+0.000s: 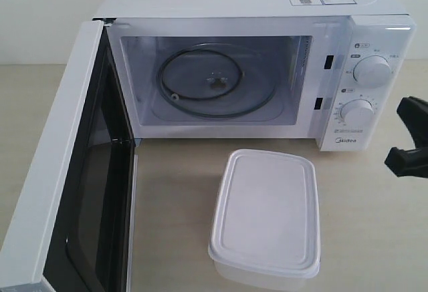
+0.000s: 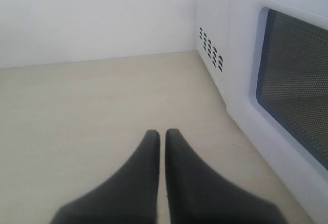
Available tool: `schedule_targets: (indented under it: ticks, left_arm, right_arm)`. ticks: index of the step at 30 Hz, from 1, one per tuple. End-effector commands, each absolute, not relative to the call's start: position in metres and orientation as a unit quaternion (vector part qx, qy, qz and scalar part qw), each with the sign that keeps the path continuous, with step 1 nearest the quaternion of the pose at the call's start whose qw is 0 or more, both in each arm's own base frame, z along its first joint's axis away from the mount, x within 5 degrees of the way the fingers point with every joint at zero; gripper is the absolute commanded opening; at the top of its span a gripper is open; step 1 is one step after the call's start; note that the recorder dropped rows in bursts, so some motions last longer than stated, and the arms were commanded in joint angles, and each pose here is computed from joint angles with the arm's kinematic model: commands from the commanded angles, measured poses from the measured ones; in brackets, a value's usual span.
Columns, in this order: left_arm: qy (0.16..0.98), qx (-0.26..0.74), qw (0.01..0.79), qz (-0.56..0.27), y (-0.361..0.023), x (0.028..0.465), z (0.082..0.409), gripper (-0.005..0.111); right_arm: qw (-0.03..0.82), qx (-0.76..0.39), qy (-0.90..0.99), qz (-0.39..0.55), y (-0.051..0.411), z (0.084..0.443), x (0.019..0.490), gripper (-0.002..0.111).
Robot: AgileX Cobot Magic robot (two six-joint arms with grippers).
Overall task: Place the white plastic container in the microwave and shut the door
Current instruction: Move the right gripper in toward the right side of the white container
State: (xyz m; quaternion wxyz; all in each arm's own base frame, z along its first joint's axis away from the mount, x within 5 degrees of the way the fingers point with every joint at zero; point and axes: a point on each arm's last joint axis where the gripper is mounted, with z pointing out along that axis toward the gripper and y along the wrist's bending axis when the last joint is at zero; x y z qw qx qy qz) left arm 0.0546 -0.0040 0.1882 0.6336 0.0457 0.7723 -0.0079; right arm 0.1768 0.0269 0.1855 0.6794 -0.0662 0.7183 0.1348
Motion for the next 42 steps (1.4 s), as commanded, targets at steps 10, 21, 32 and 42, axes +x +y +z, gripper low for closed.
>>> schedule_targets:
  ticks: [10,21,32,42]
  left_arm:
    - [0.771,0.042,0.636,-0.012,-0.004,0.055,0.188,0.004]
    - [0.770,0.042,0.637,-0.012,-0.004,0.055,0.188,0.004]
    - [0.770,0.042,0.637,-0.012,-0.004,0.055,0.188,0.004]
    - [0.770,0.042,0.637,-0.012,-0.004,0.055,0.188,0.004]
  right_arm:
    - [0.599,-0.125,0.769,0.183,0.040,0.145,0.185,0.000]
    - [0.518,-0.203,0.810,0.186,0.048,0.120,0.177,0.000]
    - [0.468,-0.192,0.834,0.221,0.051,0.106,0.173,0.000]
    - [0.457,-0.228,0.833,0.212,0.052,0.106,0.190,0.000]
